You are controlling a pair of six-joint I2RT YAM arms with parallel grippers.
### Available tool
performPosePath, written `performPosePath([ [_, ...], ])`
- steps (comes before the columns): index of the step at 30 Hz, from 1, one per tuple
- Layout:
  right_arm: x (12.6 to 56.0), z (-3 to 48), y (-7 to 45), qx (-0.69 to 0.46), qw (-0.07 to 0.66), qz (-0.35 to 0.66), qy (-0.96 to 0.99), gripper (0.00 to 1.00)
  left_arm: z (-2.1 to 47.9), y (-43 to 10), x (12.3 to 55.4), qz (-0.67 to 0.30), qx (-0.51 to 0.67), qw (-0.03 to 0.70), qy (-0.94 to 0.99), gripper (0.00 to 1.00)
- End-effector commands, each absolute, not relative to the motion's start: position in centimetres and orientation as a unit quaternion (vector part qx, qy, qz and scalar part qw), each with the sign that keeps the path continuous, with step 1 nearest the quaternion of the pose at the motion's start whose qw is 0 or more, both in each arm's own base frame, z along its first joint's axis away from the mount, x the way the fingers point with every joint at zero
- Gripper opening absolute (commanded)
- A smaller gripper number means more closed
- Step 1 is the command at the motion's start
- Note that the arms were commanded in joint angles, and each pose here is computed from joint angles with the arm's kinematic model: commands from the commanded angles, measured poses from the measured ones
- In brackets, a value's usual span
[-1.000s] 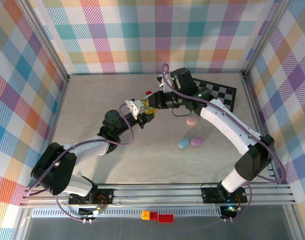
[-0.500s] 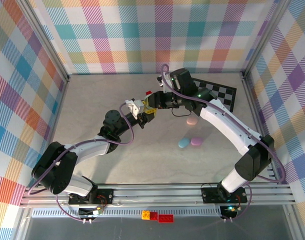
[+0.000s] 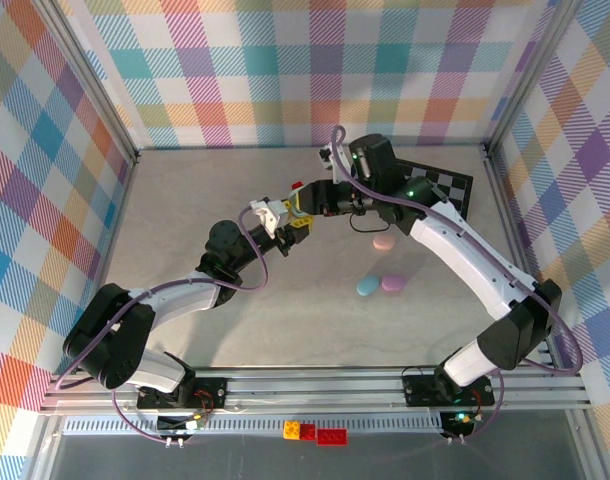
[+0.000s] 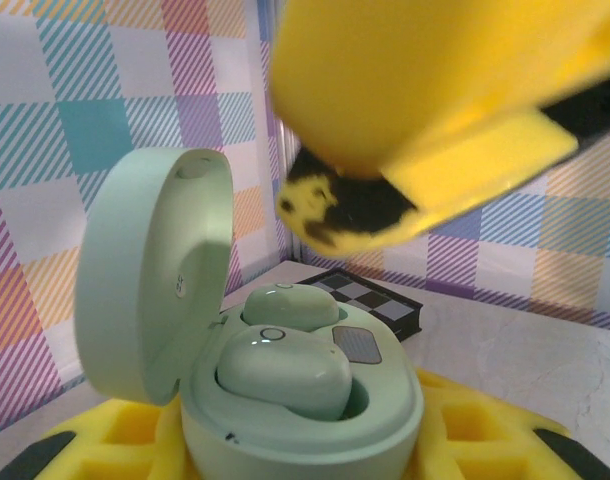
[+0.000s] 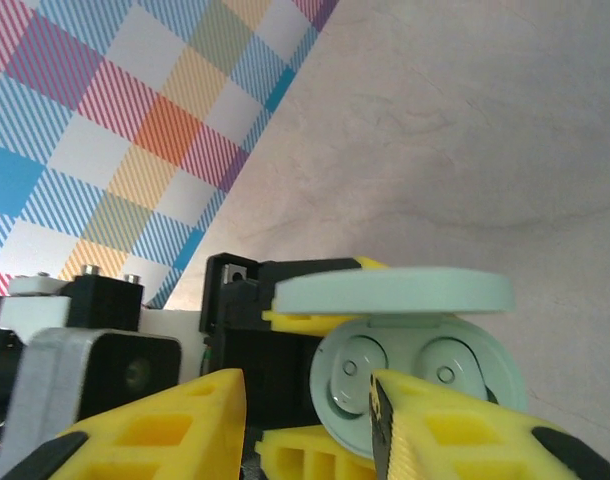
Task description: Insert the wireless bluetooth earbuds into the charging case
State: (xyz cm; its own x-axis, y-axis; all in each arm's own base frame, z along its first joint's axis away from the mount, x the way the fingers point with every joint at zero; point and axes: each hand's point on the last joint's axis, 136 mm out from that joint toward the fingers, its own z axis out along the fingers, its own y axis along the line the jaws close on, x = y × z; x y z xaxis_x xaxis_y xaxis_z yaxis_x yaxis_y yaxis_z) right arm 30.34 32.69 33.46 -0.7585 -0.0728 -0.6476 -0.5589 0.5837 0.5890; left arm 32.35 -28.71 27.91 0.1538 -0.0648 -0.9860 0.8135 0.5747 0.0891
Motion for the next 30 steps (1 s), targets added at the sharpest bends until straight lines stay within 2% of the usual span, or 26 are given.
performPosePath([
  [1, 30.5, 36.8, 33.0, -0.213, 0.323, 0.434, 0.814, 0.38, 28.3, -28.6, 32.0, -0.302, 0.346, 0.701, 0.545, 0.32],
  [13, 33.3, 35.6, 34.6, -0.211, 0.302, 0.416, 0.832, 0.39, 28.7, -28.8, 31.7, -0.303, 0.353, 0.704, 0.537, 0.32],
  [26, 32.3, 37.0, 32.3, -0.165, 0.321, 0.425, 0.83, 0.4, 31.2, -28.5, 31.7, -0.334, 0.316, 0.713, 0.529, 0.31],
  [30, 32.6, 37.4, 31.0, -0.109, 0.305, 0.48, 0.815, 0.55, 32.5, -28.4, 31.2, -0.355, 0.306, 0.718, 0.515, 0.31],
])
